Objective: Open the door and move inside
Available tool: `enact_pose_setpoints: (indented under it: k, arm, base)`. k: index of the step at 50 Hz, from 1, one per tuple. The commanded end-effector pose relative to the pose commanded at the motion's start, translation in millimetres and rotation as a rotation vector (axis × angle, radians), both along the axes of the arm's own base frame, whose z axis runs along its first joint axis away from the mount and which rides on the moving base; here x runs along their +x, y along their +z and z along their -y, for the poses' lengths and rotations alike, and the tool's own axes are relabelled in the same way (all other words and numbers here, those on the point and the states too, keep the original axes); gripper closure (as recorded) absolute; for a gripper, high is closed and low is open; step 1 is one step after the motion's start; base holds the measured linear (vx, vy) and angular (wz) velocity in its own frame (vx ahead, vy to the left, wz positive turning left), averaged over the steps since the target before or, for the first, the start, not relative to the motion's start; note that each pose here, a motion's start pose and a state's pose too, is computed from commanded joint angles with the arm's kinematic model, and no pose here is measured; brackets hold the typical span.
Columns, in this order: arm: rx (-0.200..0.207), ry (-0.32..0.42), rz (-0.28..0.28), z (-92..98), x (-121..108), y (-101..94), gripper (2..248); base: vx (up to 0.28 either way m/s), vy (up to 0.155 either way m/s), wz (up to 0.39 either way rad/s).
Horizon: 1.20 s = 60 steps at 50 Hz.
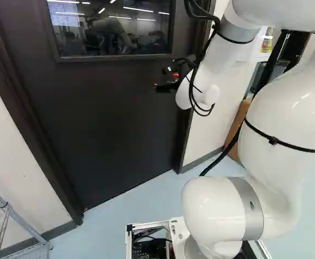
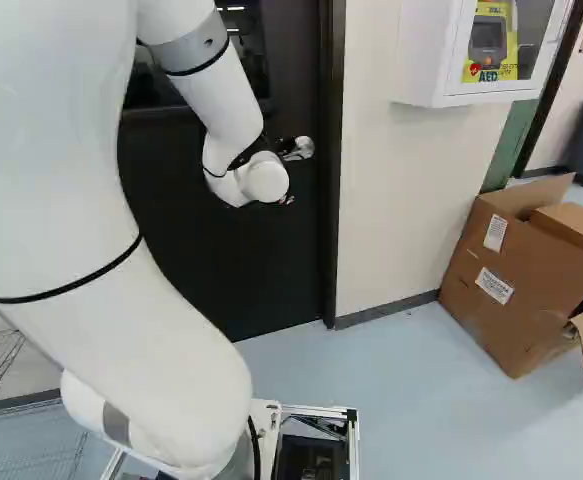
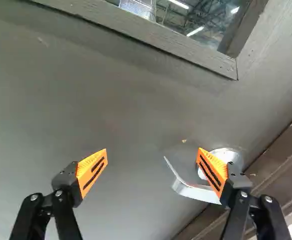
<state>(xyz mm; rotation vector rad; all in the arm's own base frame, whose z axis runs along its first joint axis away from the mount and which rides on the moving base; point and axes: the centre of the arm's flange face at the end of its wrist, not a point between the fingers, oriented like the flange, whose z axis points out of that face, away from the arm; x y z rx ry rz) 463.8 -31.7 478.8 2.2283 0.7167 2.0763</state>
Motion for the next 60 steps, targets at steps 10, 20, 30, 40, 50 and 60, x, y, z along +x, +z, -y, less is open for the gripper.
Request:
enact_pose_setpoints:
  k: [10,20,30,40,50,60]
  arm:
    - [0.003,0.0,-0.023,0.2,2.2,-10.6,3]
    - [0.007,0.0,-0.046,0.3,3.5,-21.7,3]
    - [0.011,0.0,-0.069,0.5,4.3,-32.3,3]
    - [0.014,0.0,-0.092,0.6,5.2,-43.2,3]
    - [0.018,0.001,-0.115,0.9,8.2,-54.2,3]
    - [0.02,0.004,-0.134,1.8,24.3,-66.0,3]
  base:
    - [0.0,0.0,0.0]
    - [0.0,0.0,0.0]
    - [0.0,0.0,0.0]
    - [0.0,0.0,0.0]
    - [0.0,0.0,0.0]
    - [-0.006,-0.001,-0.002]
